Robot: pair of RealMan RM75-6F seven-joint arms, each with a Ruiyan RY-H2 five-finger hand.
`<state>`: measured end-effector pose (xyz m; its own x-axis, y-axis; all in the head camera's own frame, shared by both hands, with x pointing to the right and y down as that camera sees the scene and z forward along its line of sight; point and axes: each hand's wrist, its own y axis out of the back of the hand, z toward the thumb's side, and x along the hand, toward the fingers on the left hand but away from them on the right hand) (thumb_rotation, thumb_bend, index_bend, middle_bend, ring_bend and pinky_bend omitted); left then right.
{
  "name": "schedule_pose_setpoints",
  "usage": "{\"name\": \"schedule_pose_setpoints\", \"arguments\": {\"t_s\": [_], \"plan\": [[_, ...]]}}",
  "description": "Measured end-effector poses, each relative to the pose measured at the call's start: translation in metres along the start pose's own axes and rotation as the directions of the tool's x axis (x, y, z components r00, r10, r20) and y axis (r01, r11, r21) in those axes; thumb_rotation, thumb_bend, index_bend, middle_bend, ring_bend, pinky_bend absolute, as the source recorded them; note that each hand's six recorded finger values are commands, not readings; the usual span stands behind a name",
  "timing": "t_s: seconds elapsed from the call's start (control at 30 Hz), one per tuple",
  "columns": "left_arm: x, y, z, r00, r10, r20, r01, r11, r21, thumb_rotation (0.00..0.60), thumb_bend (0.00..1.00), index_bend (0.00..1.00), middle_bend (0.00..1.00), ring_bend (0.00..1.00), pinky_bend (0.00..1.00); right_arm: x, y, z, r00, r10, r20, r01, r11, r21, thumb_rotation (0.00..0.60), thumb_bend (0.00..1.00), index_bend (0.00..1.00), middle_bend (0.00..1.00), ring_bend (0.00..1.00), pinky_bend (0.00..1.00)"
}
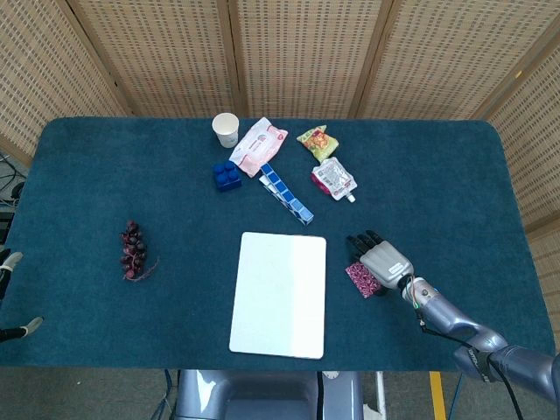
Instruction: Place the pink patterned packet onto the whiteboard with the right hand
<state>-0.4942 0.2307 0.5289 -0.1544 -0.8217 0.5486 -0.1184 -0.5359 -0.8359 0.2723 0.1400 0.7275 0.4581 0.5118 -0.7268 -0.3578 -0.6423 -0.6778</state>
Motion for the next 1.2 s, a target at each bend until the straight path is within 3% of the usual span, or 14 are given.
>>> {"name": "schedule_pose_setpoints", "arguments": {"t_s": [0.63,0.97,1.2], "plan": [[0.000,0.001,0.000,1.000,0.001,0.001,-0.001,1.000,-0.005,0.600,0.00,0.00,0.00,0.00,0.00,0.006,0.017,0.009,0.999,-0.040,-0.030,0.039,0.999,-0.032,0.600,0.02,0.52,0.00,0.00,0.00],[-0.002,0.001,0.001,1.000,-0.002,0.009,0.002,1.000,-0.006,0.600,0.00,0.00,0.00,0.00,0.00,0.006,0.056,0.049,0.990,-0.089,-0.111,0.085,0.996,-0.040,0.600,0.03,0.52,0.00,0.00,0.00],[-0.002,0.001,0.001,1.000,-0.004,0.008,0.004,1.000,-0.009,0.600,0.00,0.00,0.00,0.00,0.00,-0.008,0.082,0.078,0.987,-0.097,-0.126,0.093,0.995,-0.033,0.600,0.02,0.52,0.00,0.00,0.00]]}}
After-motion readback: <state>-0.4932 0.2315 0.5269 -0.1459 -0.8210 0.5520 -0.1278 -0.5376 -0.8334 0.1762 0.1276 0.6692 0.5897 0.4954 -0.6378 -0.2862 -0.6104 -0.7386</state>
